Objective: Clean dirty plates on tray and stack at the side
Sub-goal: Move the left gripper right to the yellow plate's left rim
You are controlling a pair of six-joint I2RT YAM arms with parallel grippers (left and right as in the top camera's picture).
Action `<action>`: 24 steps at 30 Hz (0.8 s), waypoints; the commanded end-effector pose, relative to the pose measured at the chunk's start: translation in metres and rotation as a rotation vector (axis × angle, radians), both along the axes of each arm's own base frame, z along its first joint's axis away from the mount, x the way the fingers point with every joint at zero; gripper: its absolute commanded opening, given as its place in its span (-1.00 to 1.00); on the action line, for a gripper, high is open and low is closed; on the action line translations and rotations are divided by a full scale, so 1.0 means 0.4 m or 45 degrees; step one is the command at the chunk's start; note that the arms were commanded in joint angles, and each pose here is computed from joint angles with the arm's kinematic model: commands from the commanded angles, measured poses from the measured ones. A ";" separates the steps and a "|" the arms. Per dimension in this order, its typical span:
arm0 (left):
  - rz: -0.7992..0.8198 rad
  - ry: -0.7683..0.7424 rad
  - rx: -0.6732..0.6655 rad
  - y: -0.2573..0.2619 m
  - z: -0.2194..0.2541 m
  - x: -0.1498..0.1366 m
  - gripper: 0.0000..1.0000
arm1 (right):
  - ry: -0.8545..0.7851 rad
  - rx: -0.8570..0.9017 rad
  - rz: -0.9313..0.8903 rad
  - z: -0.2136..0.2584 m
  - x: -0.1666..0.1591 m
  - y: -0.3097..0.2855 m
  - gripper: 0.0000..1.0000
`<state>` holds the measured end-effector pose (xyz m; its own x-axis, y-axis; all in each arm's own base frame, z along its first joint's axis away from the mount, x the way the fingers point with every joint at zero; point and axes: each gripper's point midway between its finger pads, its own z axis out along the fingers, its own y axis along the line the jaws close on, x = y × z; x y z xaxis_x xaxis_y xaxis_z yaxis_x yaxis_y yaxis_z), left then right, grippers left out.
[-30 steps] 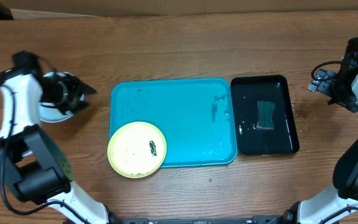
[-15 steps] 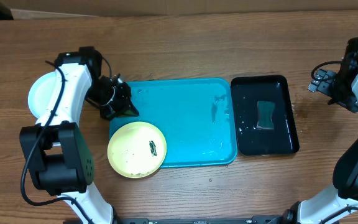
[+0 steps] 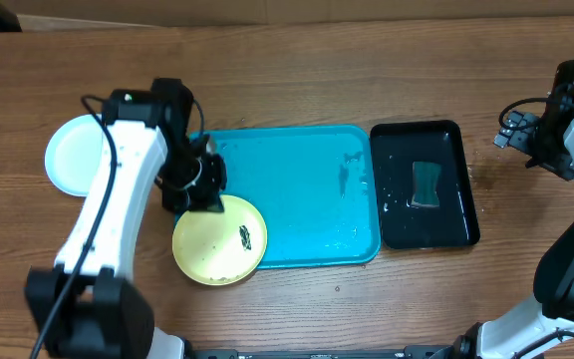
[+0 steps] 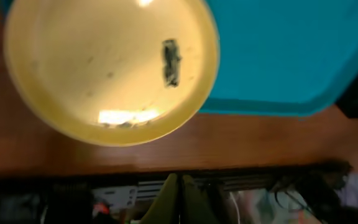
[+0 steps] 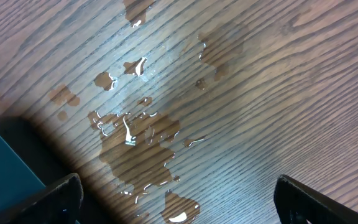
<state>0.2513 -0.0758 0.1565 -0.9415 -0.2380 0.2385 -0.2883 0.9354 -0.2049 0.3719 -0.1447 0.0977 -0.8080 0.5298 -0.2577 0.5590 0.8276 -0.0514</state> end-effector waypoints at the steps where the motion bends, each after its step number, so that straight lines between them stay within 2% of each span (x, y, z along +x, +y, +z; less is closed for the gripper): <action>1: 0.330 0.016 0.410 0.105 -0.010 -0.049 -0.91 | -0.033 -0.014 -0.008 0.022 0.009 -0.007 1.00; 3: 0.468 0.060 0.535 0.130 -0.027 -0.096 -0.91 | -0.032 -0.014 -0.008 0.022 0.009 -0.007 1.00; 7: 0.545 0.156 0.619 0.146 -0.088 -0.154 -0.79 | -0.033 -0.015 -0.008 0.022 0.009 -0.007 1.00; 12: 0.553 0.203 0.578 0.131 -0.152 -0.177 -0.78 | -0.033 -0.014 -0.008 0.022 0.009 -0.007 1.00; 17: 0.555 0.196 0.570 0.129 -0.162 -0.175 -0.71 | -0.032 -0.014 -0.008 0.022 0.009 -0.007 1.00; 20: 0.555 0.183 0.574 0.131 -0.163 -0.170 -0.50 | -0.033 -0.014 -0.008 0.022 0.009 -0.007 1.00; 22: 0.559 0.168 0.567 0.129 -0.165 -0.162 -0.47 | -0.033 -0.014 -0.008 0.022 0.009 -0.007 1.00; 24: 0.560 0.147 0.561 0.129 -0.168 -0.152 -0.28 | -0.032 -0.014 -0.008 0.022 0.009 -0.007 1.00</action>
